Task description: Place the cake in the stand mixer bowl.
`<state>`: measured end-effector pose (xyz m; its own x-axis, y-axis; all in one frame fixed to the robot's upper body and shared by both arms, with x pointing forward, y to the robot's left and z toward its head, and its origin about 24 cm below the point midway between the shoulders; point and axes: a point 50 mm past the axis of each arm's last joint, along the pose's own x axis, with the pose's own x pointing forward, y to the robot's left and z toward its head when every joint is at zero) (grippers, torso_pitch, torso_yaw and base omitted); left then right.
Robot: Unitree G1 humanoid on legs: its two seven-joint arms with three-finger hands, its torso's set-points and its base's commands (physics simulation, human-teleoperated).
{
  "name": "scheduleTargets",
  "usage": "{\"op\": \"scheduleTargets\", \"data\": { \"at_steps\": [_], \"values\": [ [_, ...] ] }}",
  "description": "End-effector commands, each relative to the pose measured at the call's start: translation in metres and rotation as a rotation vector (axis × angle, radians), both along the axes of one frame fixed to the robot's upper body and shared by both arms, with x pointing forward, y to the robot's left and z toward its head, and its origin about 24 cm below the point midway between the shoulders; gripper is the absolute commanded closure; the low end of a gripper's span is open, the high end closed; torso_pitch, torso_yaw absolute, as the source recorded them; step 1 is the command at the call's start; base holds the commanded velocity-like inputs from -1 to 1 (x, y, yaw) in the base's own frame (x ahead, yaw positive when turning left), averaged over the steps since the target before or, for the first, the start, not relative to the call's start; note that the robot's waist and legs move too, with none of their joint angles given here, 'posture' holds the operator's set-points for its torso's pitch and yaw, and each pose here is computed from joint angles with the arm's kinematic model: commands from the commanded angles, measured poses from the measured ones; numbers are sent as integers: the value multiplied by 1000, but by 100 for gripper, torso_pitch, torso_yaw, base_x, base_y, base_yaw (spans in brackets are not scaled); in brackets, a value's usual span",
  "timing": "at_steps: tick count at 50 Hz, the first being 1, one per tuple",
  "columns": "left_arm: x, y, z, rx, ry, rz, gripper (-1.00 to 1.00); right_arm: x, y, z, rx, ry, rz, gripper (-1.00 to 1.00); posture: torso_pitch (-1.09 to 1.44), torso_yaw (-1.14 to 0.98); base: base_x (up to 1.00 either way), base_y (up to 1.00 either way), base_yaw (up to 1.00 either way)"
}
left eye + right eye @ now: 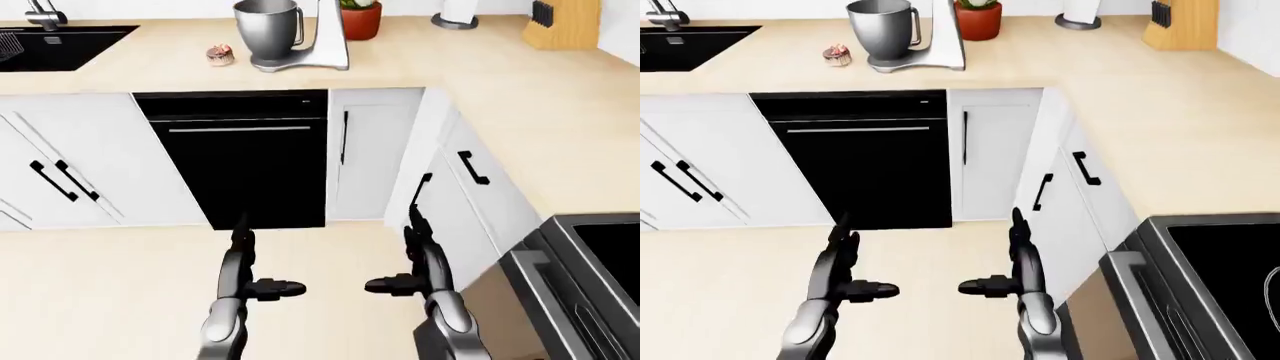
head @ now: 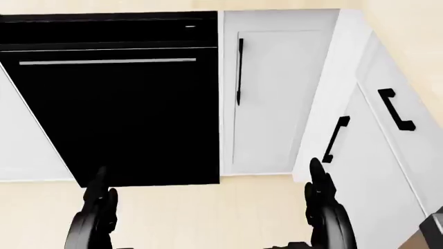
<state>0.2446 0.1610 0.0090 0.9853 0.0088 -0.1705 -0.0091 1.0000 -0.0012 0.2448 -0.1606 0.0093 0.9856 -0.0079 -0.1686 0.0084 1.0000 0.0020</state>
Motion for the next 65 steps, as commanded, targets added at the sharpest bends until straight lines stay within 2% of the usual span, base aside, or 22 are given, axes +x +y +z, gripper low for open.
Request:
{"op": "scheduleTargets", "data": {
  "at_steps": [1,6,7,19,28,40,54,65],
  "values": [
    [3,1,55,87,-239,-8,-100,7,5,58,-75,-221,18,-96,0,0,0,0,0],
    [2,0,55,97,-243,-9,-100,9,7,56,-99,-196,29,-96,0,0,0,0,0],
    [2,0,57,98,-245,-8,-100,8,8,60,-96,-219,33,-96,0,0,0,0,0],
    [2,1,59,108,-254,-4,-100,7,7,64,-93,-245,23,-96,0,0,0,0,0],
    [0,4,76,118,-288,6,-100,3,3,83,-113,-301,3,-96,0,0,0,0,0],
    [-3,8,105,124,-350,24,-100,-2,0,119,-189,-374,-17,-96,0,0,0,0,0],
    [-21,12,151,128,-451,51,-100,-11,1,154,-288,-475,-43,-96,0,0,0,0,0],
    [-21,12,157,126,-477,52,-100,-9,0,155,-319,-450,-62,-96,0,0,0,7,0]
  ]
}}
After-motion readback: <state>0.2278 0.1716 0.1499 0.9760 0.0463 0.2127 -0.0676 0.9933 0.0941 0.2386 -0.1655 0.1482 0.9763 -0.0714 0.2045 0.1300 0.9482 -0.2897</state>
